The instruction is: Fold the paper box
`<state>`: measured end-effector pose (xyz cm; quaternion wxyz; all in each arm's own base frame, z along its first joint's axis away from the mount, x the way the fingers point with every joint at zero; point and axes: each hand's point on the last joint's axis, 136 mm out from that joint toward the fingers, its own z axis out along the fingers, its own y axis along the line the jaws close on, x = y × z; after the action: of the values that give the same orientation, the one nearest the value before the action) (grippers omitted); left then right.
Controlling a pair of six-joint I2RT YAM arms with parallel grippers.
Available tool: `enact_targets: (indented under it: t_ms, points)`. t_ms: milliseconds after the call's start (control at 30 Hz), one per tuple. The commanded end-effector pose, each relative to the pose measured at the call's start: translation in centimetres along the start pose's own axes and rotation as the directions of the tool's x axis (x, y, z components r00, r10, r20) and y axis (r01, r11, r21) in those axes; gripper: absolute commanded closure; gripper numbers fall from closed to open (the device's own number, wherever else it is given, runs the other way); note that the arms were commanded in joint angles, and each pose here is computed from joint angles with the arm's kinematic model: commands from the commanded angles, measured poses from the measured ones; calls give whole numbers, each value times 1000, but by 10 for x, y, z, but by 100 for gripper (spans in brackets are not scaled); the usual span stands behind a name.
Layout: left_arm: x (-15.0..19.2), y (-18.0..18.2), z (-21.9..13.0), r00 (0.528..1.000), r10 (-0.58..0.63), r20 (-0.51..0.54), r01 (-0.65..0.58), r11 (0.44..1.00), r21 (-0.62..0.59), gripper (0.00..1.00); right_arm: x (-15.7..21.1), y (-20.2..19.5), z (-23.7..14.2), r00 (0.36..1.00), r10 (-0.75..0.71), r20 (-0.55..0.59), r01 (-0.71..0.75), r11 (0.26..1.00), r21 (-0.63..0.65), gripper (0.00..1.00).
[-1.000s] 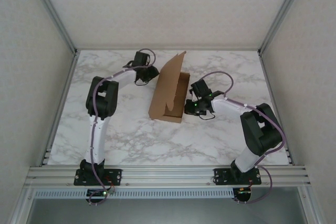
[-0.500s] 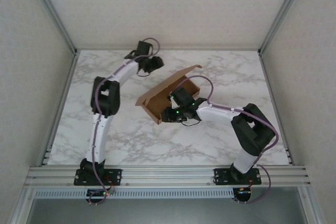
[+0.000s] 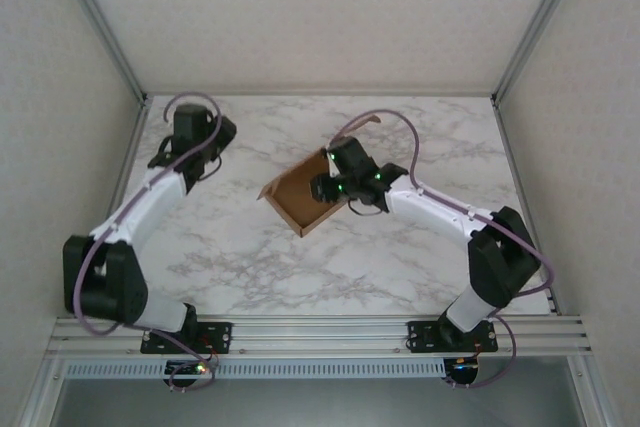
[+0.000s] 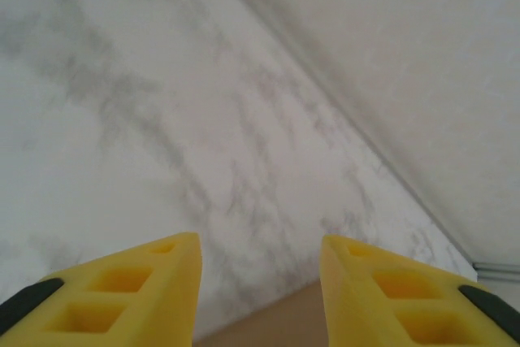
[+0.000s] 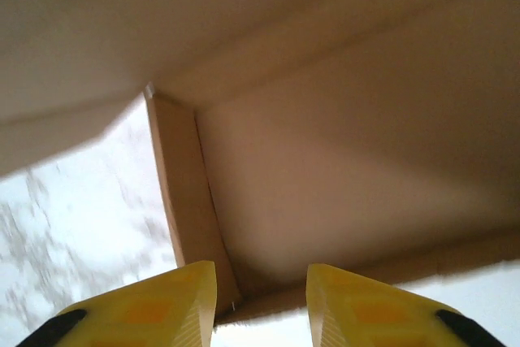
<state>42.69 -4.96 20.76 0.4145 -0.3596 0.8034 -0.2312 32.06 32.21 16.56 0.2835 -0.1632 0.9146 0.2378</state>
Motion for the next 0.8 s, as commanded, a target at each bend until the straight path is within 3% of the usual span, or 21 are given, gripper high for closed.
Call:
enact_targets:
  t_ms: [0, 200, 467, 600, 767]
  points:
    - [20, 30, -21, 994, -111, 1, 111, 993, -35, 58, -44, -7, -1, 998, -30, 52, 28, 998, 49, 66]
    - [61, 52, -58, 982, -182, -53, 181, 983, -10, 61, -75, 4, 26, 999, -32, 17, 31, 999, 26, 66]
    - [145, 25, -69, 969, -165, -181, 168, 986, 0, 56, -82, 7, 45, 1000, -5, 5, 5, 1000, 17, 65]
    - [156, 20, -60, 959, -190, -210, 180, 982, -63, 49, -85, 7, 46, 1000, -6, 1, 6, 1000, 23, 64]
    - [192, 25, -35, 932, -204, -299, 138, 964, -228, 42, -90, 9, 46, 1000, 6, 9, -6, 1000, 21, 63]
